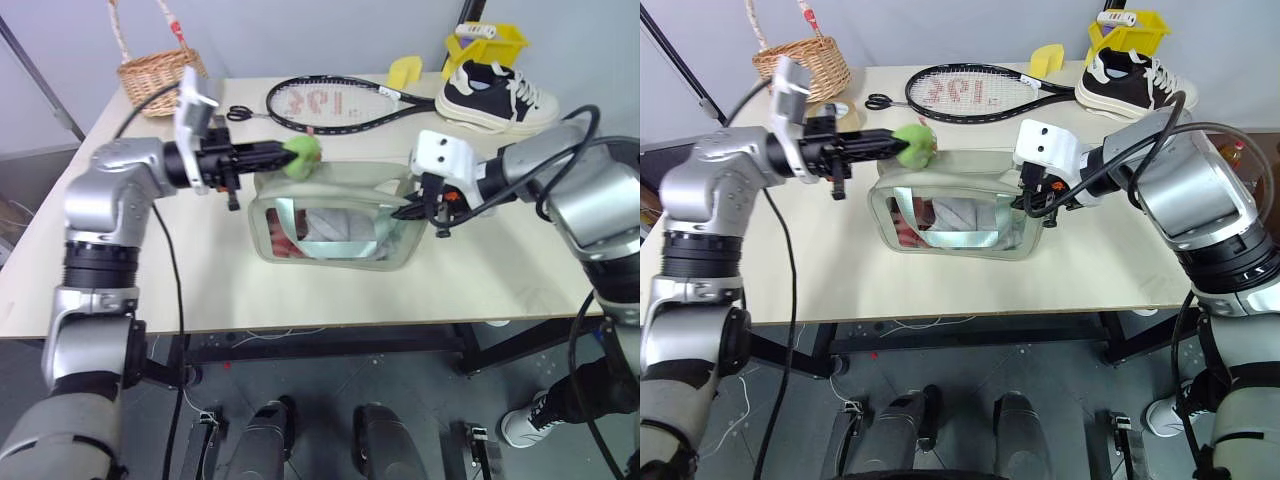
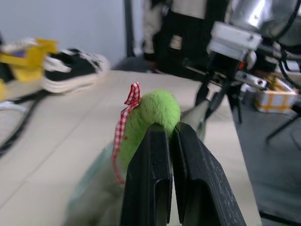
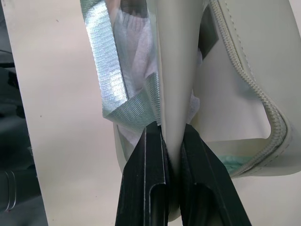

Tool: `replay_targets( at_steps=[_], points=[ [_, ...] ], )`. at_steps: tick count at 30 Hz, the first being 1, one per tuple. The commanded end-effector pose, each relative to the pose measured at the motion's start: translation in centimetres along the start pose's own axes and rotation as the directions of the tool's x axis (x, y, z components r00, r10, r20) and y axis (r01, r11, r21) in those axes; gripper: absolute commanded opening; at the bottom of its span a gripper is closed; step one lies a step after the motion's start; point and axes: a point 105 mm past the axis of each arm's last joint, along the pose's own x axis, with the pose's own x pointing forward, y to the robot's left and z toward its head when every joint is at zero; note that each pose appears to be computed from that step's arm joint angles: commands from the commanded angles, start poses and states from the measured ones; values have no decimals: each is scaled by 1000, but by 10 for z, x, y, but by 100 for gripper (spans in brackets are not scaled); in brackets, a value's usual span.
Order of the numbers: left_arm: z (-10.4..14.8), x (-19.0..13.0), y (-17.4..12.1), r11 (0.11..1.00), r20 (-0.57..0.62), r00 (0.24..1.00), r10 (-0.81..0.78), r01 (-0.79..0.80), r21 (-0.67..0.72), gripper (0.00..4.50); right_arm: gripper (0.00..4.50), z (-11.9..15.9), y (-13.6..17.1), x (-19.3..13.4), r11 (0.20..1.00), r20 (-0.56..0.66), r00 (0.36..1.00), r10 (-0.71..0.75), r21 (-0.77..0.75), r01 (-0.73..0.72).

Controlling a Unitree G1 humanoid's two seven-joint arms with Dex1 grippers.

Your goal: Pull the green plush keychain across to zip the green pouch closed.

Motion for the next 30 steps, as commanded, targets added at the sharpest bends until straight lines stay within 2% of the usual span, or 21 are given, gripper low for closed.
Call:
replay_targets(
  at_steps=[1,6,7,10,12,16,17,20,24,25,28,30],
  points=[
    [9,4,0,999,-1,1000,1,-1,37,141,0,11,-5,-10,998,43,998,-46,-33,48],
    [11,-9,8,994,-30,997,67,-65,82,397,0,11,-4,-11,998,44,998,-47,-27,49],
    [13,-15,10,993,-30,997,78,-75,91,437,0,11,-3,-11,998,44,998,-47,-27,48],
    [8,-41,11,990,-81,991,111,-104,93,437,0,11,-2,-11,999,46,998,-46,-23,47],
    [-4,-53,7,991,-146,983,112,-101,85,437,0,11,-1,-12,999,48,998,-46,-23,47],
    [-26,-65,0,993,-223,969,104,-90,72,437,0,11,0,-12,999,51,998,-44,-22,45],
    [-28,-65,-1,994,-228,968,102,-88,71,383,0,11,0,-12,999,51,998,-44,-22,45],
    [-37,-60,-2,996,-226,970,91,-83,44,258,0,11,0,-12,999,51,998,-42,-24,43],
    [-42,-50,-3,996,-218,972,82,-75,37,41,0,12,-2,-14,998,49,998,-48,-25,49],
    [-44,-49,-4,997,-217,973,81,-75,34,11,0,12,-1,-14,998,47,998,-48,-30,49],
    [-46,-48,-6,996,-222,971,85,-81,29,11,0,12,1,-15,998,53,998,-37,-55,40],
    [-46,-48,-7,996,-223,970,94,-90,26,0,82,9,6,-18,999,50,999,-8,-48,10]
  ],
)
